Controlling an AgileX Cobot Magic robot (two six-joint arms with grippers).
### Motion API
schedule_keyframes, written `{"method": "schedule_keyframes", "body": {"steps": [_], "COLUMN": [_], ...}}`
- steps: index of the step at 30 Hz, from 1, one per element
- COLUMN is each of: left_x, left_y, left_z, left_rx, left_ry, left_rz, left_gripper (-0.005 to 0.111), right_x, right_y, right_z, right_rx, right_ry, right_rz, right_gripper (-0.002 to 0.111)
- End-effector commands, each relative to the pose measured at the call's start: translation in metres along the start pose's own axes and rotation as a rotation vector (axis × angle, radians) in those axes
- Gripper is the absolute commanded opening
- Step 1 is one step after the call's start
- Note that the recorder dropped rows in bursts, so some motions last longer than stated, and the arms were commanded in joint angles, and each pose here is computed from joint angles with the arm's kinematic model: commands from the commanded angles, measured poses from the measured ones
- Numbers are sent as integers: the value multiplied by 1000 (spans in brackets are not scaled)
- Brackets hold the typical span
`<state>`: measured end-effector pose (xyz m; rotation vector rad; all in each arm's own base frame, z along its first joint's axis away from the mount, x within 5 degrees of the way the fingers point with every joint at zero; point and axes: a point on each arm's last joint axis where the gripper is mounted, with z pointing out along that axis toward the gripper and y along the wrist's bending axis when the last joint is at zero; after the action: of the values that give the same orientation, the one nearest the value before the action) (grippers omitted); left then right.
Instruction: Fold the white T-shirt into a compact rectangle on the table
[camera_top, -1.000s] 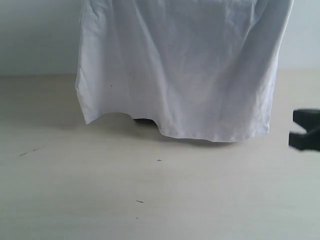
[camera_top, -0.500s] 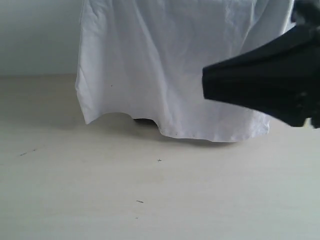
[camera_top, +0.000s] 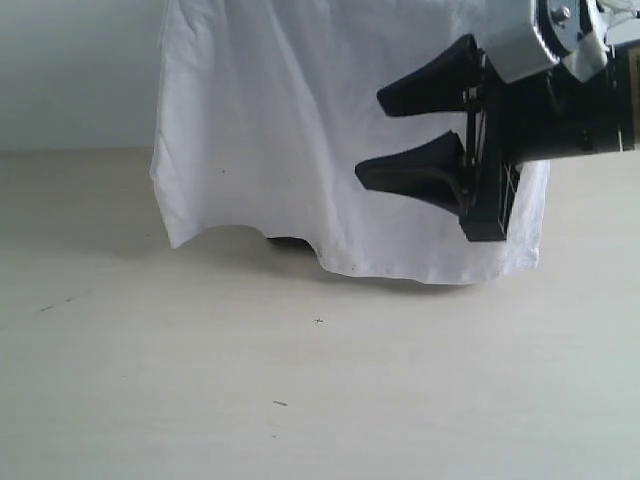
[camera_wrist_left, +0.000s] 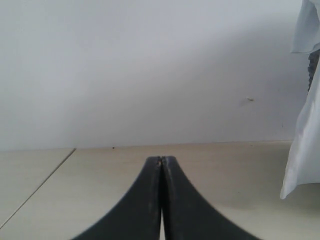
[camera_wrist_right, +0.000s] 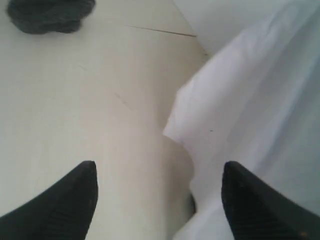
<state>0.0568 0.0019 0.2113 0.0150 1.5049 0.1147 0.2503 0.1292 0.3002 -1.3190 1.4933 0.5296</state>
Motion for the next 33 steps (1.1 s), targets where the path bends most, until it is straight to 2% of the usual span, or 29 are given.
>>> {"method": "schedule_keyframes", "body": {"steps": [1, 4, 12, 17, 23, 25, 29, 33], "left_x": [-1, -1, -1, -1, -1, -1, -1, -1], "left_y": [0, 0, 0, 0, 0, 0, 0, 0], "left_z": [-1, -1, -1, -1, -1, -1, -1, -1], "left_rx": [1, 1, 1, 1, 1, 1, 1, 1], "left_ry": [-6, -6, -6, -6, -6, -6, -6, -6], "left_rz": [-11, -11, -11, -11, -11, -11, -11, -11], "left_gripper": [0, 0, 0, 0, 0, 0, 0, 0], "right_x": [3, 14, 47, 68, 76, 73, 64, 62], "right_y": [-19, -25, -37, -56, -74, -77, -75, -76], "right_z": [7, 14, 35, 41, 29, 29, 33, 36], "right_rx": [93, 119, 184, 400, 627, 634, 558, 550], "right_ry": [45, 85, 151, 169, 260, 250, 188, 134], "right_rz": [-8, 28, 343, 551, 583, 579, 572, 652], "right_gripper": [70, 70, 68, 62, 60, 60, 60, 51]}}
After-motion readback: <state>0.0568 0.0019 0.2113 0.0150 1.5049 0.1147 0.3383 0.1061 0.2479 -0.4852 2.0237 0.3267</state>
